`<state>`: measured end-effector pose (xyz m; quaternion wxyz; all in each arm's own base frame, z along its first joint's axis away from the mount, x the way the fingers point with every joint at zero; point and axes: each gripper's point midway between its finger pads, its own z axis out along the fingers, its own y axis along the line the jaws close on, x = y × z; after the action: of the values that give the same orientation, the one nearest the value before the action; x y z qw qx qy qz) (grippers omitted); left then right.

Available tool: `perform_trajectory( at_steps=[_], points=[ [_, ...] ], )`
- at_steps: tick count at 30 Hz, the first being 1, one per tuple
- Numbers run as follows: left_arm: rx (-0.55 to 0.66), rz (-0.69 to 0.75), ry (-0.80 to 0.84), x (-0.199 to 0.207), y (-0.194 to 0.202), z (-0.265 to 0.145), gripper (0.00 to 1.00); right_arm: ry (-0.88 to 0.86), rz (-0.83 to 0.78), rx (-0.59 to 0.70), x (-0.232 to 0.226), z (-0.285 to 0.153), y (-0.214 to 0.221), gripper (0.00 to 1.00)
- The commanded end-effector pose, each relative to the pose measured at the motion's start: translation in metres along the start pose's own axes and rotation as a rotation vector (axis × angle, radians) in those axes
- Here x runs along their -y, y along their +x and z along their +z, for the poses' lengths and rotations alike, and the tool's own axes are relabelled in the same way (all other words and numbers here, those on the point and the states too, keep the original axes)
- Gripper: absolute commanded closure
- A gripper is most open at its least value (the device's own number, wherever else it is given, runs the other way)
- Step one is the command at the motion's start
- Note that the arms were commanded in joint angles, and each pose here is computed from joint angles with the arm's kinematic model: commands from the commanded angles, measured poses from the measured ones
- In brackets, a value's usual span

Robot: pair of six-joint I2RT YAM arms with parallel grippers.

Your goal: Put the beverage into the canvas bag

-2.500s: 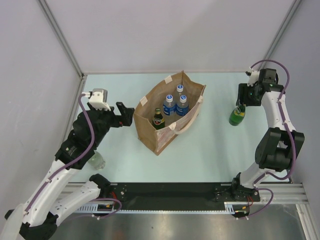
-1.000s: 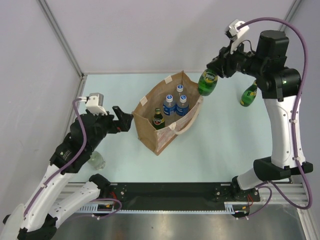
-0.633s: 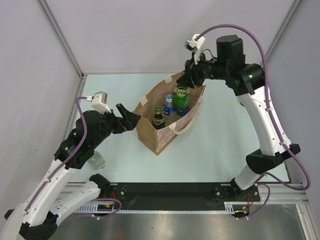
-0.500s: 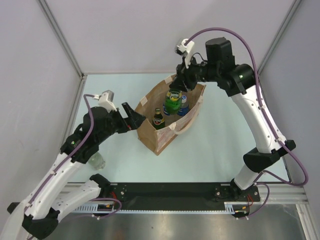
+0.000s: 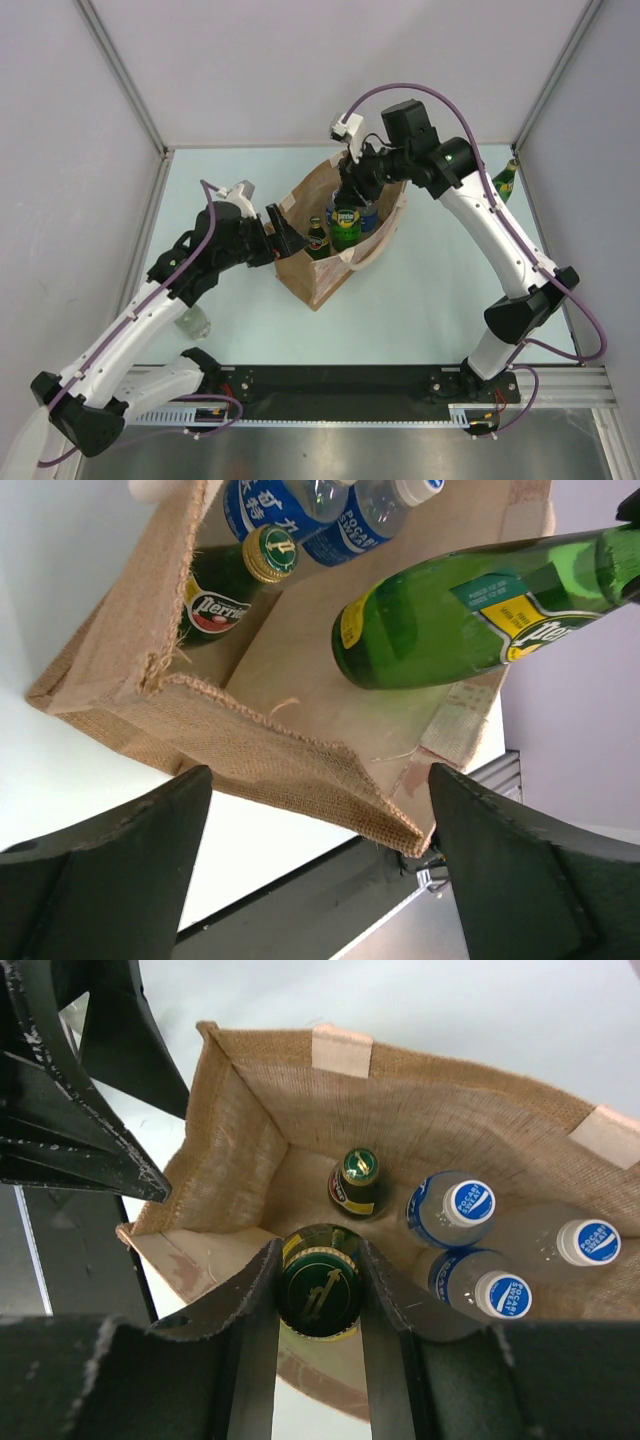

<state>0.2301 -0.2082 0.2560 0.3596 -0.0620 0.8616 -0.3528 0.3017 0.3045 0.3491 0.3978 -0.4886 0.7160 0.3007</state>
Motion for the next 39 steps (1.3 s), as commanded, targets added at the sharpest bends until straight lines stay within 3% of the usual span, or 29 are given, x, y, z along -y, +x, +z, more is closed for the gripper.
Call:
perform_trajectory(
  at_steps=[1,7,14,17,32,39],
  points=[
    [0.0,0.003,0.071,0.022,-0.011,0.003,0.12,0.006,-0.119,0.142,-0.004,-0.012,-0.041,1.0],
    [-0.024,0.026,0.082,0.023,-0.009,0.011,0.32,-0.014,-0.112,0.077,0.003,0.011,-0.017,1.0],
    [-0.027,0.037,0.14,0.035,-0.014,0.009,0.72,-0.028,-0.11,0.006,0.012,0.035,0.018,1.0],
    [-0.014,0.04,0.157,0.038,-0.02,0.005,0.83,-0.042,-0.105,-0.013,0.012,0.043,0.031,1.0],
    [0.033,0.054,0.163,0.028,-0.034,-0.011,0.85,-0.081,-0.089,-0.168,0.018,0.088,0.112,1.0],
    [0.06,0.076,0.196,0.036,-0.043,-0.022,0.84,-0.108,-0.087,-0.211,0.013,0.095,0.129,0.93]
  ],
)
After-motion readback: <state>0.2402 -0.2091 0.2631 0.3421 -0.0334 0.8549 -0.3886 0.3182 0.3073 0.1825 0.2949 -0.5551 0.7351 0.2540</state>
